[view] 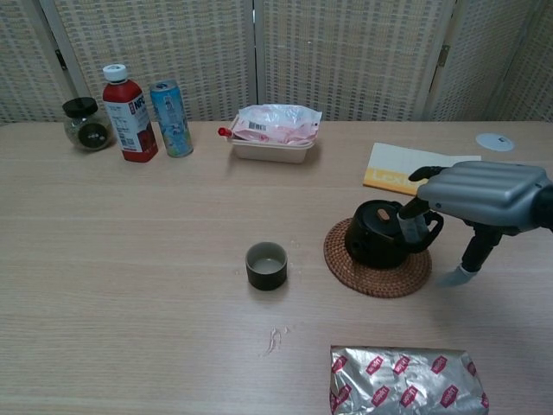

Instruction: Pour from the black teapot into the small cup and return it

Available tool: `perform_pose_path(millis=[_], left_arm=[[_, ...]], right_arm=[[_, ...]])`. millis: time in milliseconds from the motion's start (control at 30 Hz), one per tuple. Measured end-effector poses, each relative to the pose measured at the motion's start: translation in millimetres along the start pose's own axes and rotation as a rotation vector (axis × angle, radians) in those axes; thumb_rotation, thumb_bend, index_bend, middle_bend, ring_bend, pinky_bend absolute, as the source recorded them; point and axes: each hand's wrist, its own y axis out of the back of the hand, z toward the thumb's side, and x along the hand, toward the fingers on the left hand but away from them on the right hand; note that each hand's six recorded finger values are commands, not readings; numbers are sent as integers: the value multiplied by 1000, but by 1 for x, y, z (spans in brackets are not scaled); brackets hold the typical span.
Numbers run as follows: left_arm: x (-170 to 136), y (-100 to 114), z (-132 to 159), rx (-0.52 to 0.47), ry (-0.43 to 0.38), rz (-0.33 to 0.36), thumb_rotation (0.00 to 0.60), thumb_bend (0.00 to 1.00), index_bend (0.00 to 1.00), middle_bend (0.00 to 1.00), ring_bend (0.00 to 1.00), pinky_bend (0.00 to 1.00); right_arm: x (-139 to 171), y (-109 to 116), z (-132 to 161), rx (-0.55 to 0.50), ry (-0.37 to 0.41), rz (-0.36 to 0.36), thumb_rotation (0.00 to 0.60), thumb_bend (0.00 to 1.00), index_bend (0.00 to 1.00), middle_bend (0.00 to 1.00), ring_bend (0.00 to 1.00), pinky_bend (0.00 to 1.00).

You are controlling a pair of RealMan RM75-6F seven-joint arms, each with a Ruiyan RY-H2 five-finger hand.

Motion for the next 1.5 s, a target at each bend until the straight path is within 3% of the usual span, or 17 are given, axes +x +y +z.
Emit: perform_pose_path(millis=[500, 1233, 1500], left_arm=[[-1, -2, -3, -8, 4, -5, 600, 181, 28, 0, 1, 0], [-1, -6, -4, -13, 5, -12, 600, 181, 28, 0, 1, 0], [-1, -5, -4, -11, 4, -13, 600, 181, 28, 0, 1, 0]], right_arm=[[0, -7, 4, 67, -14, 3, 466, 0, 521, 515, 365, 0], [9, -25, 1, 38, -45, 43, 466, 0, 547, 538, 414, 0], [7, -30, 0, 22, -50, 52, 488, 0, 642, 631, 506, 0]])
